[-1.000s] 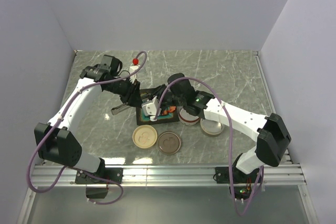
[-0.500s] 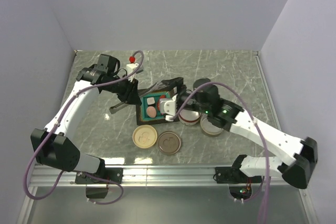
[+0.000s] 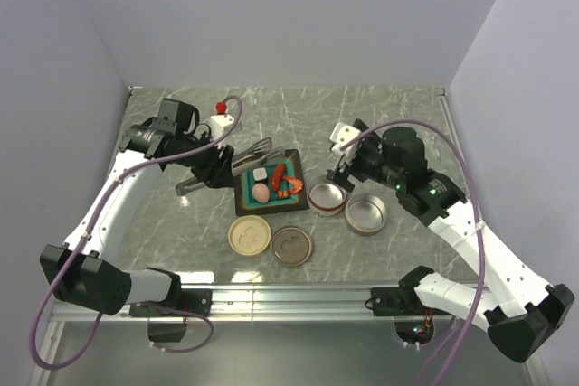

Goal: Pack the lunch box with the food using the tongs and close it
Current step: Grab the clamp with the left arm, then pick up the food using the clamp

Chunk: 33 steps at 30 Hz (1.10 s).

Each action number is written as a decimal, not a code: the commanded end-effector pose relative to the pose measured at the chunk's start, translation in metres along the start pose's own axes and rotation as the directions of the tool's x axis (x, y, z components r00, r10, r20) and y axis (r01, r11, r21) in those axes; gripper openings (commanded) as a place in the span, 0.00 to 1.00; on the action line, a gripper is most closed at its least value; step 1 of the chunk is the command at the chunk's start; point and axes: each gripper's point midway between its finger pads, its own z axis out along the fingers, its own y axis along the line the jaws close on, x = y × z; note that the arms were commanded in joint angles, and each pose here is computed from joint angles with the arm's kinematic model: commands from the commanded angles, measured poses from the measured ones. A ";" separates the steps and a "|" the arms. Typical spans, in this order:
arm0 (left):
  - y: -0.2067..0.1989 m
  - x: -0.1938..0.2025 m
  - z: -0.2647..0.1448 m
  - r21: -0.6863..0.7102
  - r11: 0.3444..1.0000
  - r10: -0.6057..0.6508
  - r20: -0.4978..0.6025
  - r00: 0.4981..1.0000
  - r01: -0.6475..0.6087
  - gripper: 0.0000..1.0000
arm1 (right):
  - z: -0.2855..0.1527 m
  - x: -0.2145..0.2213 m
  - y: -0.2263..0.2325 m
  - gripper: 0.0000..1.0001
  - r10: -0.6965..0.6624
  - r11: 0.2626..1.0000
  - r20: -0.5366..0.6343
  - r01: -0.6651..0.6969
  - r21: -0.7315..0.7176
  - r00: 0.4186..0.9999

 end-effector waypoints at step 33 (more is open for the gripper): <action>0.044 0.088 0.027 -0.143 0.975 0.107 -0.369 0.923 -0.170 0.61 | -0.043 0.076 -0.005 0.97 0.450 0.893 -0.225 -0.438 0.105 0.864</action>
